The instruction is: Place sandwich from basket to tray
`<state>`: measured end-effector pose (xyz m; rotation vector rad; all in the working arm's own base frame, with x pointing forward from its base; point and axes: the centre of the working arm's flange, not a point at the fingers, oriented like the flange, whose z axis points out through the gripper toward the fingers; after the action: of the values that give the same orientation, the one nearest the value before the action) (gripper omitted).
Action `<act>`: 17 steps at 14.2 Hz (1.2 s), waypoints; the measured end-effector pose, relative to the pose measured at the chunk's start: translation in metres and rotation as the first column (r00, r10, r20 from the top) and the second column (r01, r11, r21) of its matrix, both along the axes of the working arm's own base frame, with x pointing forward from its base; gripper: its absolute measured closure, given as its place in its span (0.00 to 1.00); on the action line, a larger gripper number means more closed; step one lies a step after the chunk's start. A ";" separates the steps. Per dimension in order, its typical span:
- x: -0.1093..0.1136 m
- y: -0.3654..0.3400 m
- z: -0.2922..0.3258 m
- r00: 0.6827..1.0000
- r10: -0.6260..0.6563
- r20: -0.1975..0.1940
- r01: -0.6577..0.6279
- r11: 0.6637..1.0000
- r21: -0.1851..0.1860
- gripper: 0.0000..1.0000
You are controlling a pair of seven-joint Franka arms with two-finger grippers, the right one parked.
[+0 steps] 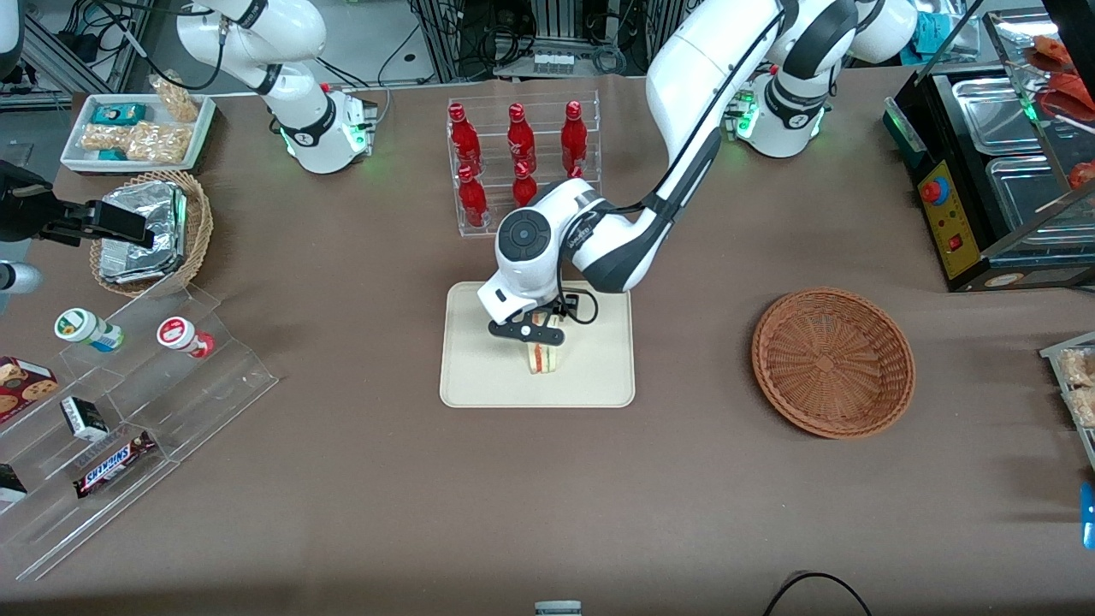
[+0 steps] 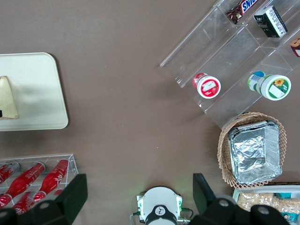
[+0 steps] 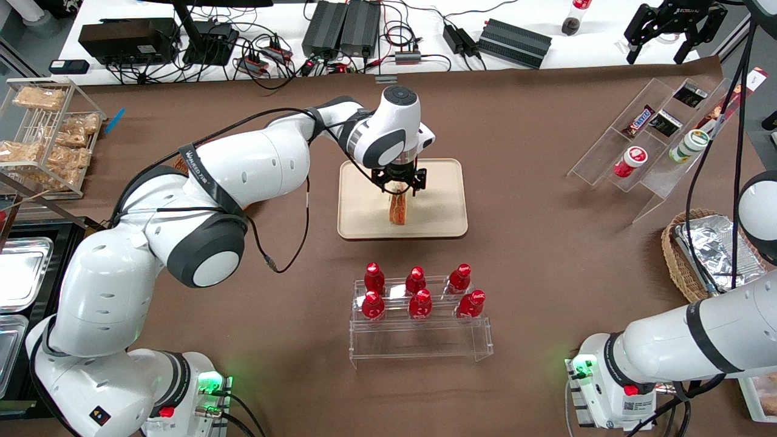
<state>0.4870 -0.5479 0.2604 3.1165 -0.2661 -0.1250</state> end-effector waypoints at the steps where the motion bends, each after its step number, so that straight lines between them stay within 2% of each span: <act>1: 0.002 0.000 0.004 1.000 0.002 0.001 -0.002 1.000 0.001 0.00; 3: 0.009 0.003 0.023 1.000 0.010 -0.006 -0.010 1.000 0.013 0.00; 5: 0.028 0.021 0.061 0.999 0.043 -0.005 -0.043 0.999 0.021 0.00; 6: 0.045 0.045 0.099 0.997 0.080 -0.002 -0.080 0.997 0.020 0.00; 9: 0.066 0.112 0.173 0.987 0.161 -0.018 -0.160 0.986 0.054 0.00; 11: 0.075 0.170 0.214 0.972 0.232 -0.040 -0.228 0.969 0.091 0.00; 14: 0.083 0.263 0.264 0.933 0.351 -0.085 -0.335 0.929 0.160 0.00; 16: 0.086 0.328 0.297 0.906 0.412 -0.095 -0.393 0.904 0.169 0.00; 17: 0.087 0.364 0.312 0.905 0.412 -0.106 -0.393 0.905 0.163 0.00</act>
<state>0.5742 -0.1841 0.5729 3.1934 0.4098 -0.3639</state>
